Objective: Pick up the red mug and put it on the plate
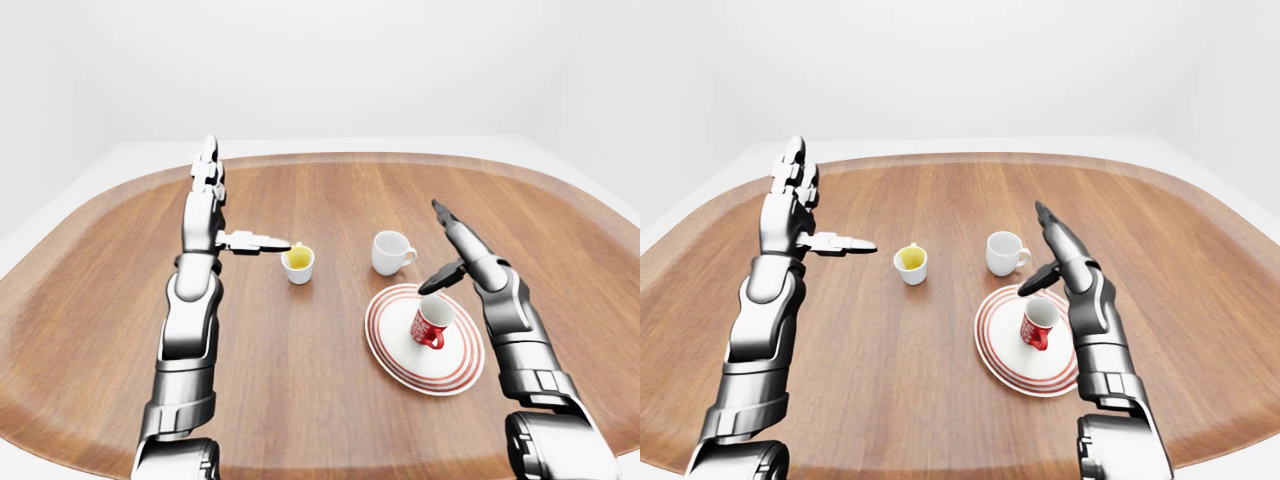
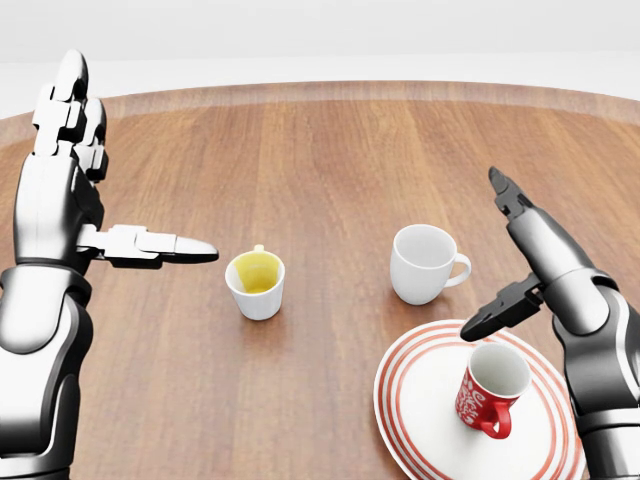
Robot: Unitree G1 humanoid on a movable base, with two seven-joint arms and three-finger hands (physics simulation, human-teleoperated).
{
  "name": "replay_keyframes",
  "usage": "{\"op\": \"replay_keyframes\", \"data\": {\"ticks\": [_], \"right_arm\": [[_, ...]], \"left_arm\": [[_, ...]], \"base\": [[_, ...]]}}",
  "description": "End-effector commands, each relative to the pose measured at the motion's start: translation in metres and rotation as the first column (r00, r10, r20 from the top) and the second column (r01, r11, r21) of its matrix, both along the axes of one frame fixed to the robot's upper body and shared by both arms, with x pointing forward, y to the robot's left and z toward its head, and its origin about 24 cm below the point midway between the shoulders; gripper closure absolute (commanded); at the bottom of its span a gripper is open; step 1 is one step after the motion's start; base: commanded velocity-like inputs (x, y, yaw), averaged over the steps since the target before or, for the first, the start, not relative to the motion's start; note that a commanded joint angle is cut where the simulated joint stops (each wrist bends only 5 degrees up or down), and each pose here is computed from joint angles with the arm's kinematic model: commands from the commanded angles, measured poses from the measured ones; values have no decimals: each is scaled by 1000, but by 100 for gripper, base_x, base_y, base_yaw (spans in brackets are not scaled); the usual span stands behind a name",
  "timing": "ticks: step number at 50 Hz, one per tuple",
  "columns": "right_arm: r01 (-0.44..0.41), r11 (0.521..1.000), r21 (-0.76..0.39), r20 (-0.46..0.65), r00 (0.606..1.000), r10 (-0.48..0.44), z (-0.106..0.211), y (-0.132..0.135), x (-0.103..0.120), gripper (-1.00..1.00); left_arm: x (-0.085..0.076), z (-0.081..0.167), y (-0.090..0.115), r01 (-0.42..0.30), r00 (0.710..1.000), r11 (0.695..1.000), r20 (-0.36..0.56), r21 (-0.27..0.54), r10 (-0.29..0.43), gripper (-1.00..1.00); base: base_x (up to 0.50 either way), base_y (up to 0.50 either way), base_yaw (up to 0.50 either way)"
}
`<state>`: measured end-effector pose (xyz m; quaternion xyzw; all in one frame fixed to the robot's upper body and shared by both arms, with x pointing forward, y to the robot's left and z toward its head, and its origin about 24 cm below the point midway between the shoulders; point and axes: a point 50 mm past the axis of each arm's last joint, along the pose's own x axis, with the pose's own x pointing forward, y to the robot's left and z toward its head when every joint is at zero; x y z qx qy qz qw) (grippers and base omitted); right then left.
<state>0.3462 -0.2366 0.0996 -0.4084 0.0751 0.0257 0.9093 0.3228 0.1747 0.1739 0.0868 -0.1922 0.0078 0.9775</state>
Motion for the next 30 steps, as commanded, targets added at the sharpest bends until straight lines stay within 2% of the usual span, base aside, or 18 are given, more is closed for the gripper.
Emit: {"op": "replay_keyframes", "data": {"ticks": [1, 7, 8, 13, 16, 23, 24, 30], "right_arm": [[-78, 997, -23, 158, 984, 81, 52, 2, -8, -100], [-103, 993, -58, 265, 958, 115, 91, -3, -13, -100], [-116, 991, -64, 312, 941, 130, 105, -2, -17, -100], [-156, 981, -116, 408, 893, 190, 134, 4, -33, -100], [-169, 970, -174, 476, 848, 234, 157, 9, -47, -100], [-168, 951, -260, 566, 771, 291, 191, 11, -70, -100], [-169, 944, -283, 591, 744, 310, 201, 12, -77, -100], [-174, 922, -347, 646, 668, 369, 223, 20, -94, -100]], "left_arm": [[-2, 6, 2, -1, 1000, 1000, 26, 2, 1, -100], [-5, 26, 2, 3, 995, 1000, 101, 22, -5, -100], [-8, 34, 2, 7, 991, 1000, 135, 23, -10, -100], [-23, 51, -1, 19, 973, 999, 228, 38, -27, -100], [-31, 61, 0, 18, 960, 999, 278, 51, -32, -100], [-44, 81, 3, 13, 928, 998, 372, 65, -36, -100], [-48, 85, 3, 13, 919, 997, 391, 69, -39, -100], [-55, 89, -1, 22, 905, 996, 422, 81, -55, -100]], "base": [[0, 0, 0], [0, 0, 0], [0, 0, 0], [0, 0, 0], [0, 0, 0], [0, 0, 0], [0, 0, 0], [0, 0, 0]]}}
